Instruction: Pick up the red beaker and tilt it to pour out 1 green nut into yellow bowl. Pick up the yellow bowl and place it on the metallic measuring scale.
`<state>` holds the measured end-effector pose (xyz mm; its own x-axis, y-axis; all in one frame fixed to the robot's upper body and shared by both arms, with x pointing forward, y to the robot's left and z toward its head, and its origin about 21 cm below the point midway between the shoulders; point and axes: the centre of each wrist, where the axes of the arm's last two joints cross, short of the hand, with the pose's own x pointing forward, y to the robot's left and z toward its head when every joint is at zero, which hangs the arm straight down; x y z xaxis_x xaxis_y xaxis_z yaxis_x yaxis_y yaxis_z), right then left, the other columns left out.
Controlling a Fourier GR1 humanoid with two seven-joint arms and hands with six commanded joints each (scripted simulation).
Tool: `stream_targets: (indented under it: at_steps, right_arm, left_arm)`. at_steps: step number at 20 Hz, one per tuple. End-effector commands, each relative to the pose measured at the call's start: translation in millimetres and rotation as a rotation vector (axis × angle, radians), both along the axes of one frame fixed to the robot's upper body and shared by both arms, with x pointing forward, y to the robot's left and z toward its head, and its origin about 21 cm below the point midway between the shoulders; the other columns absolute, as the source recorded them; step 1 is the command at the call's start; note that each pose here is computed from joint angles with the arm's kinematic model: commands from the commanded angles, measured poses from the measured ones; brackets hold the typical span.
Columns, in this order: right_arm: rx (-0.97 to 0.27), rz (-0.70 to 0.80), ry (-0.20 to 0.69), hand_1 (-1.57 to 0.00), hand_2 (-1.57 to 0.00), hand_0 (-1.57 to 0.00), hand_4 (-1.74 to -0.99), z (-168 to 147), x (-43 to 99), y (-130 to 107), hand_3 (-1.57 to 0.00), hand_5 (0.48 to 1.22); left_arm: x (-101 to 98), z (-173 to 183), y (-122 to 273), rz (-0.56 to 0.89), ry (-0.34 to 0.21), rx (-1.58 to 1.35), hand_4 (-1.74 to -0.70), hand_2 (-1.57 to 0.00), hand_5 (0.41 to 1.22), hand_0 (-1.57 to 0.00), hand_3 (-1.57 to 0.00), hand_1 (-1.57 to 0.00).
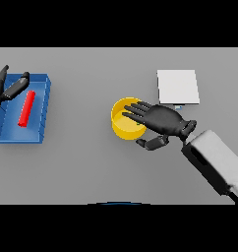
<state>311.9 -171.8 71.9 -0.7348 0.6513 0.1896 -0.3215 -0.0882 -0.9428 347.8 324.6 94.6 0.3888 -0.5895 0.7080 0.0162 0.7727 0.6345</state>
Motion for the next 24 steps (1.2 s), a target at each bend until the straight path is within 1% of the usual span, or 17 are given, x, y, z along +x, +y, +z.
stream_targets:
  at_steps: [1, 2, 4, 7, 8, 9, 10, 11, 13, 15, 17, 19, 20, 21, 22, 23, 24]
  right_arm:
    - [-0.027, 0.026, 0.007, 0.00, 0.00, 0.00, -1.215, 0.3, 4.5, 4.8, 0.00, 0.704]
    - [-0.074, 0.045, 0.024, 0.00, 0.00, 0.00, -1.219, -3.5, 7.1, 3.4, 0.00, 0.705]
    - [-0.135, 0.065, 0.032, 0.00, 0.00, 0.00, -1.223, -7.5, 8.1, 16.9, 0.00, 0.704]
    - [-0.212, 0.064, 0.041, 0.00, 0.00, 0.00, -1.231, -12.7, 16.0, 26.9, 0.00, 0.703]
    - [-0.234, 0.073, 0.048, 0.00, 0.00, 0.00, -1.239, -16.0, 16.8, 29.9, 0.00, 0.705]
    - [-0.256, 0.078, 0.047, 0.00, 0.00, 0.00, -1.250, -16.0, 21.4, 31.3, 0.00, 0.708]
    - [-0.289, 0.081, 0.050, 0.00, 0.00, 0.00, -1.259, -17.9, 23.1, 29.8, 0.00, 0.714]
    - [-0.306, 0.084, 0.053, 0.00, 0.00, 0.00, -1.266, -15.6, 26.0, 32.1, 0.00, 0.720]
    - [-0.330, 0.095, 0.060, 0.00, 0.00, 0.00, -1.275, -17.1, 28.8, 40.1, 0.00, 0.735]
    - [-0.345, 0.095, 0.084, 0.00, 0.00, 0.00, -1.290, -22.1, 27.6, 42.3, 0.00, 0.746]
    - [-0.332, 0.067, 0.090, 0.00, 0.00, 0.00, -1.305, -21.1, 34.7, 43.2, 0.00, 0.763]
    - [-0.332, 0.057, 0.115, -0.02, -0.02, 0.00, -1.336, -21.4, 34.4, 46.3, -0.04, 0.810]
    - [-0.334, 0.056, 0.121, -0.10, -0.09, -0.11, -1.360, -21.2, 34.6, 47.8, -0.10, 0.842]
    - [-0.342, 0.055, 0.124, -0.24, -0.18, -0.29, -1.387, -25.5, 32.8, 44.3, -0.17, 0.873]
    - [-0.352, 0.067, 0.116, -0.47, -0.31, -0.54, -1.420, -26.1, 31.8, 46.2, -0.26, 0.943]
    - [-0.355, 0.084, 0.117, -0.69, -0.48, -0.75, -1.454, -23.6, 31.8, 47.7, -0.35, 0.999]
    - [-0.345, 0.085, 0.119, -0.87, -0.69, -0.91, -1.512, -23.6, 32.1, 46.3, -0.46, 1.043]
  left_arm:
    - [0.3, 0.9, 1.8, 0.005, 0.002, -0.006, -0.72, 0.00, 0.687, 0.00, 0.00, 0.00]
    - [-2.5, 0.0, 2.3, 0.002, -0.006, -0.007, -0.72, 0.00, 0.688, 0.00, 0.00, 0.00]
    - [-2.0, 3.0, 7.3, 0.010, -0.008, -0.003, -0.72, 0.00, 0.688, 0.00, 0.00, 0.00]
    - [-3.3, 1.6, 10.4, 0.010, -0.001, -0.016, -0.72, 0.00, 0.688, 0.00, 0.00, 0.00]
    - [-3.2, 1.5, 10.7, 0.005, -0.012, -0.021, -0.72, 0.00, 0.687, 0.00, 0.00, 0.00]
    - [-1.0, 1.5, 10.1, 0.013, -0.003, -0.025, -0.72, 0.00, 0.688, 0.00, 0.00, 0.00]
    - [-1.2, 4.4, 10.4, 0.014, -0.009, -0.023, -0.72, 0.00, 0.688, 0.00, 0.00, 0.00]
    - [-2.1, 1.6, 9.8, 0.015, -0.003, -0.017, -0.72, 0.00, 0.684, 0.00, 0.00, 0.00]
    - [-1.9, 0.5, 10.4, 0.007, -0.003, -0.017, -0.72, 0.00, 0.684, 0.00, 0.00, 0.00]
    - [-3.9, -0.1, 11.8, 0.010, -0.009, -0.012, -0.72, 0.00, 0.688, 0.00, 0.00, 0.00]
    - [-5.5, 3.1, 12.6, 0.003, -0.020, -0.025, -0.72, 0.00, 0.686, 0.00, 0.00, 0.00]
    - [-6.2, 4.5, 13.9, 0.010, -0.018, -0.022, -0.71, 0.00, 0.686, 0.00, 0.00, 0.00]
    - [-6.6, 4.0, 13.9, 0.007, -0.020, -0.022, -0.71, 0.00, 0.689, 0.00, 0.00, 0.00]
    - [-6.3, 2.0, 12.5, 0.002, -0.015, -0.025, -0.71, 0.00, 0.691, 0.00, 0.00, 0.00]
    - [-4.3, 3.6, 12.1, 0.005, -0.018, -0.031, -0.72, 0.00, 0.692, 0.00, 0.00, 0.00]
    - [-6.7, 1.8, 14.5, 0.006, -0.019, -0.030, -0.72, 0.00, 0.692, 0.00, 0.00, 0.00]
    - [-5.1, 2.0, 14.6, 0.008, -0.018, -0.027, -0.72, 0.00, 0.692, 0.00, 0.00, 0.00]
